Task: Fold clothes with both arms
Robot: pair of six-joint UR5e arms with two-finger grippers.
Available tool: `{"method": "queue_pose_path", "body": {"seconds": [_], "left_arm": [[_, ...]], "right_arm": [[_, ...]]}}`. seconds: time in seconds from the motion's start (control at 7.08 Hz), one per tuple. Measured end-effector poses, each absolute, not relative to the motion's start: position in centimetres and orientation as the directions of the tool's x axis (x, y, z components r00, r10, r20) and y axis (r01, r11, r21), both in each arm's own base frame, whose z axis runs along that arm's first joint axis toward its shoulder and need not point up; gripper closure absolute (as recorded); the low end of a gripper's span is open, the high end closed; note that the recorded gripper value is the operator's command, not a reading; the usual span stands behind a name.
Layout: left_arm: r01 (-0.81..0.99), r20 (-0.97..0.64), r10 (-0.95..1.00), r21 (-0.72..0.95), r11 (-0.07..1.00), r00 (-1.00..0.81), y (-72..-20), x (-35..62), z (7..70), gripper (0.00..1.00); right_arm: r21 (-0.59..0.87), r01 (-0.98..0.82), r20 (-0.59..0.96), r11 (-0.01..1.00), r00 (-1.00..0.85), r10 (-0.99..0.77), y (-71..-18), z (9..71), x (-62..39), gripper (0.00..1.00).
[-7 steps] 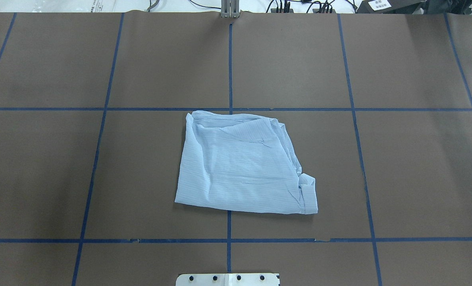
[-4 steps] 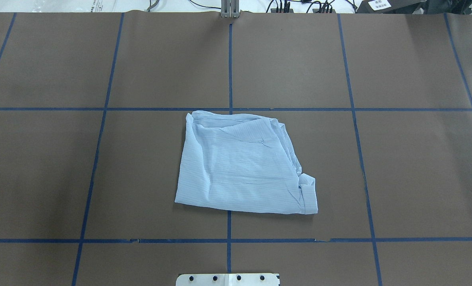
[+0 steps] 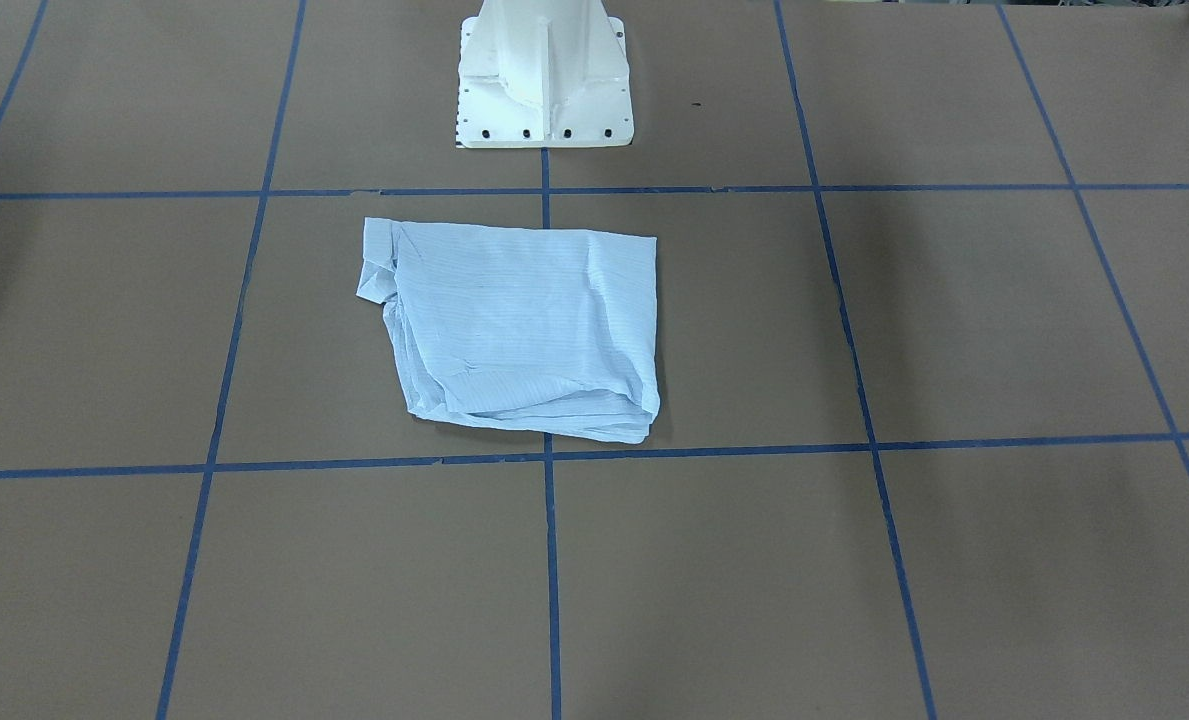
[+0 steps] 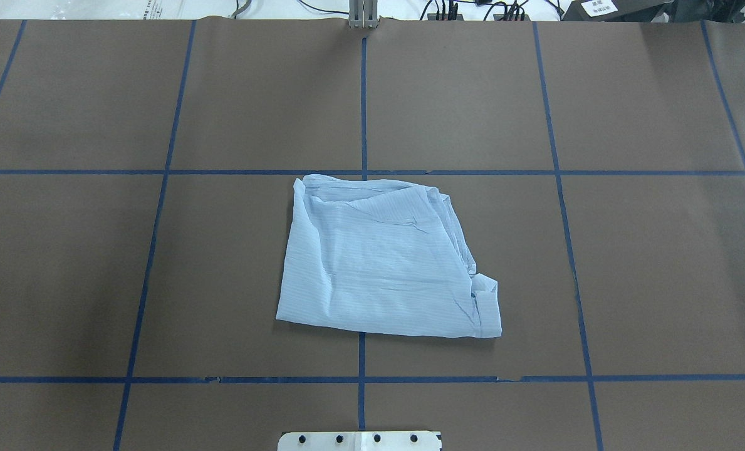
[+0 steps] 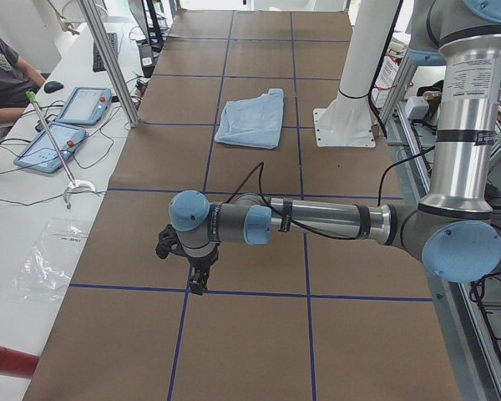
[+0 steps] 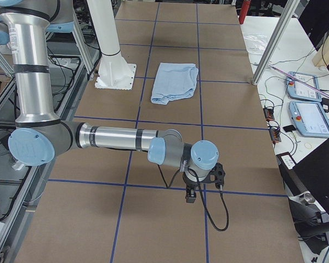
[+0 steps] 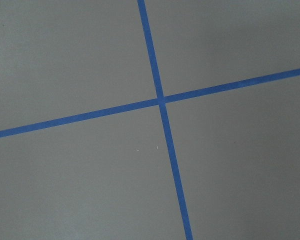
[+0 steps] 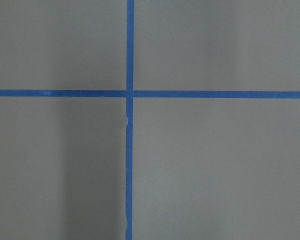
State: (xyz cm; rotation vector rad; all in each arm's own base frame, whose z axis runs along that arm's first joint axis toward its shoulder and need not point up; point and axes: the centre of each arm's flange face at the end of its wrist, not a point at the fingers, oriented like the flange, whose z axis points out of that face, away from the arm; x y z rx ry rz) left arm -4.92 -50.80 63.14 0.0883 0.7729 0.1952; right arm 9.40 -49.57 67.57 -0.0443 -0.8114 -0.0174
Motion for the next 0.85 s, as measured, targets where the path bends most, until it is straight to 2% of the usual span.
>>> {"method": "queue_pose_path", "body": {"seconds": [0.42, 0.85], "left_arm": [[-0.131, -0.687, 0.191, 0.139, 0.982, 0.701, -50.7, -4.9, 63.1, 0.00], [-0.007, -0.700, 0.029, 0.035, 0.999, 0.713, -51.0, -4.9, 62.6, 0.00]], "right_arm": [[-0.040, -0.013, 0.731, 0.999, 0.681, 0.038, -47.9, 68.7, 9.3, 0.00], [-0.037, -0.025, 0.730, 0.999, 0.682, 0.044, -47.6, 69.0, 9.3, 0.00]]}}
